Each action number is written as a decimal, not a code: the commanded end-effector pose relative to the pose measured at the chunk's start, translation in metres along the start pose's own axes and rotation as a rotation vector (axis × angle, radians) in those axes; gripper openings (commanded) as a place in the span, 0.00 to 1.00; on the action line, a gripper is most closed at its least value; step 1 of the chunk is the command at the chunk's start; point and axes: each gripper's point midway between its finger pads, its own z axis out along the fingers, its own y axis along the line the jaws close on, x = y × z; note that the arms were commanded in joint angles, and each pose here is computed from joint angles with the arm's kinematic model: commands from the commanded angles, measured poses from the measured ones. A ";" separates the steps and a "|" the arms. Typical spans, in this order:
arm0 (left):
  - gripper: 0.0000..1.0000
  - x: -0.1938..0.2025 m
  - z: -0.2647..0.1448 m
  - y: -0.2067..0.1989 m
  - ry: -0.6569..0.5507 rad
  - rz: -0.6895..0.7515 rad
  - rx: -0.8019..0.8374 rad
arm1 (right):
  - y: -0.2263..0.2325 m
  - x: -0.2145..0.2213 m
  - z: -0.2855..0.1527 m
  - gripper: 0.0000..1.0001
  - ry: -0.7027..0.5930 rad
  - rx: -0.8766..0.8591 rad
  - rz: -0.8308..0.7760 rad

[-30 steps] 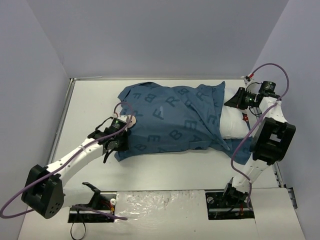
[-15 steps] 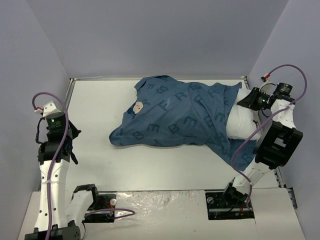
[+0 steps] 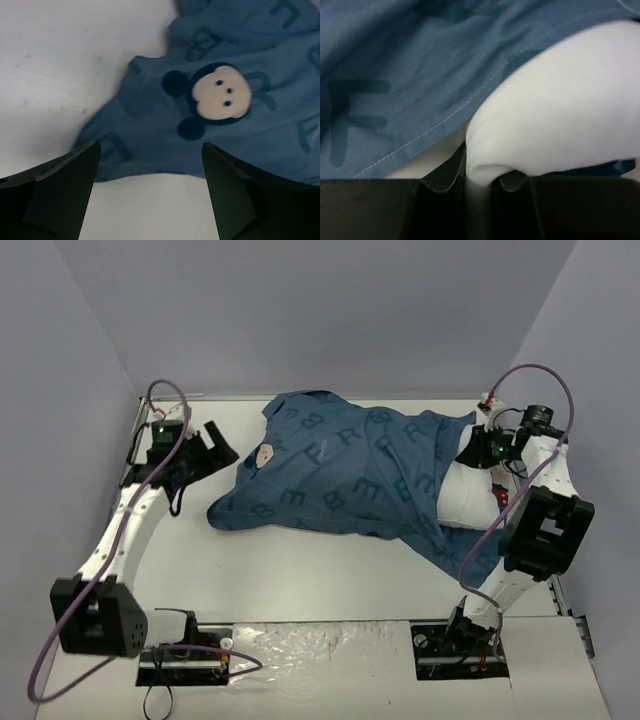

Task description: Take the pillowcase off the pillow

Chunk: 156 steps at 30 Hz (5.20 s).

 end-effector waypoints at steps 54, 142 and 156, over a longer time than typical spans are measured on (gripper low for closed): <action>0.02 -0.082 0.075 0.028 -0.022 -0.062 -0.441 | 0.136 -0.023 -0.026 0.00 0.007 -0.157 -0.755; 0.94 0.246 -0.092 -0.037 -0.072 0.591 -0.325 | 0.028 0.058 -0.038 0.64 0.311 0.026 -0.704; 0.59 0.302 -0.056 -0.048 0.126 0.429 -0.015 | 0.051 0.055 -0.021 0.41 0.239 -0.048 -0.479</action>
